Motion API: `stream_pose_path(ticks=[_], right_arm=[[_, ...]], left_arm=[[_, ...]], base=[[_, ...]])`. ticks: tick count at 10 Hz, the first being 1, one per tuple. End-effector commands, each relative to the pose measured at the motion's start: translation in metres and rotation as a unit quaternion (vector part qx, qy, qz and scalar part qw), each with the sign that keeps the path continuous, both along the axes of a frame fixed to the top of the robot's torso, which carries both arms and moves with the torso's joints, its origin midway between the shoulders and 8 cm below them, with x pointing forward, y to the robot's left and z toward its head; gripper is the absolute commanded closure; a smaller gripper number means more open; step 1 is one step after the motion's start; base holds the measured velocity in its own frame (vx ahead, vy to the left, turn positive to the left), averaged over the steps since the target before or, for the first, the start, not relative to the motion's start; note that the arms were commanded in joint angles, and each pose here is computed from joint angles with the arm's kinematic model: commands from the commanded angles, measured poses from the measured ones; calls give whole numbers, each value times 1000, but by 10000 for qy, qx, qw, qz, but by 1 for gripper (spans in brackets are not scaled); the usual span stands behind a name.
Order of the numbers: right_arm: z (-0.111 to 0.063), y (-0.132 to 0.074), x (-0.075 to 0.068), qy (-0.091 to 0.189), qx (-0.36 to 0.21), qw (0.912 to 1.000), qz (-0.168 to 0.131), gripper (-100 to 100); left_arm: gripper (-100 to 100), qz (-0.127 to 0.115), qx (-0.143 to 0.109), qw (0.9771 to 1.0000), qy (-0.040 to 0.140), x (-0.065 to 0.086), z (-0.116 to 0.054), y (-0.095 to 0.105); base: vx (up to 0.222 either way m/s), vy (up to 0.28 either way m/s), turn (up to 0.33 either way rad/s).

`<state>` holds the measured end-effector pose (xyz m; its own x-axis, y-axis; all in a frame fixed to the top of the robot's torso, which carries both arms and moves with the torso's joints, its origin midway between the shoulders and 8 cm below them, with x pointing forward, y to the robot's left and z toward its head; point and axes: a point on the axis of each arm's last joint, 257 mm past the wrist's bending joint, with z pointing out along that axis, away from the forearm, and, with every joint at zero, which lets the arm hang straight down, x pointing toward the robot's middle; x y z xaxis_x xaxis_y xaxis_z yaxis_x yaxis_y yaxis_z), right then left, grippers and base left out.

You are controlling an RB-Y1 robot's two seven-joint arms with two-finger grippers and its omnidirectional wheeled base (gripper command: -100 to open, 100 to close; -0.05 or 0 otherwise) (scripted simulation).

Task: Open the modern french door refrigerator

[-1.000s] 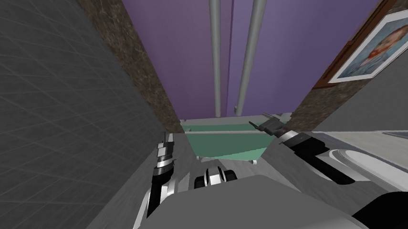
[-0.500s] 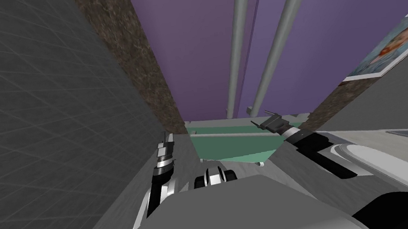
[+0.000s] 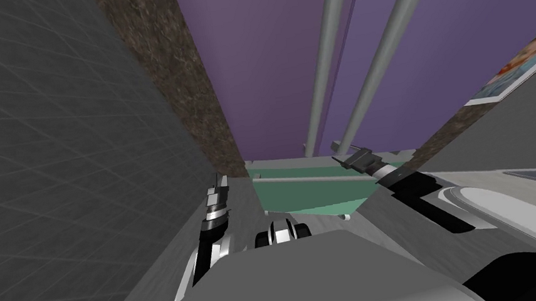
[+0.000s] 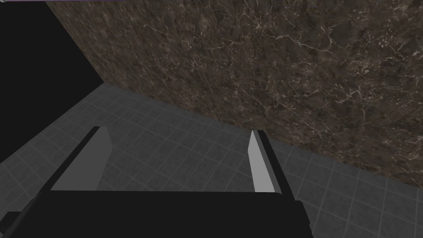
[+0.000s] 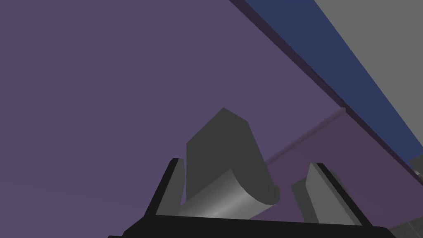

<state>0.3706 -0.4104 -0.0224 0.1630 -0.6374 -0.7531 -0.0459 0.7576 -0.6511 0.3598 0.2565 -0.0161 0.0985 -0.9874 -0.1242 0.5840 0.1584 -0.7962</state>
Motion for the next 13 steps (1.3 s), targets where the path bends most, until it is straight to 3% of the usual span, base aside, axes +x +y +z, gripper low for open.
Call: stream_pose_path(ticks=[1, 5, 6, 7, 8, 10, 11, 12, 13], right_arm=[[0, 28, -2, 13, -8, 9994, 346, 100], [2, 82, -12, 23, -18, 9947, 1032, 100], [2, 82, -12, 23, -18, 9947, 1032, 100], [3, 108, -19, 21, -20, 9905, 1373, 100], [3, 108, -19, 21, -20, 9905, 1373, 100], [5, 134, -28, 13, -20, 9853, 1711, 100], [4, 122, -25, 31, -25, 9875, 1573, 100], [2, 148, -35, 63, -26, 9811, 1934, 100], [2, 148, -35, 63, -26, 9811, 1934, 100]], left_arm=[[0, 0, 2, 10000, -1, 0, 0, 0], [0, 0, 1, 10000, -1, 0, 0, 0], [0, 0, 1, 10000, -1, 0, 0, 0], [0, 0, 0, 10000, -1, 0, 0, 0], [0, 0, 2, 10000, -1, 0, 0, 0], [0, 0, 1, 10000, -1, 0, 0, 0], [0, 0, 1, 10000, -1, 0, 0, 0], [0, 0, 0, 10000, 0, 0, 0, 0], [0, 0, 1, 10000, -1, 0, 0, 0]], base=[[-158, -200, 82], [-174, -195, 55], [-113, -123, 28], [-148, -217, 29], [-148, -196, 75], [-143, -144, 35], [-65, -73, 10], [-85, -167, 86], [-87, -222, 104]])
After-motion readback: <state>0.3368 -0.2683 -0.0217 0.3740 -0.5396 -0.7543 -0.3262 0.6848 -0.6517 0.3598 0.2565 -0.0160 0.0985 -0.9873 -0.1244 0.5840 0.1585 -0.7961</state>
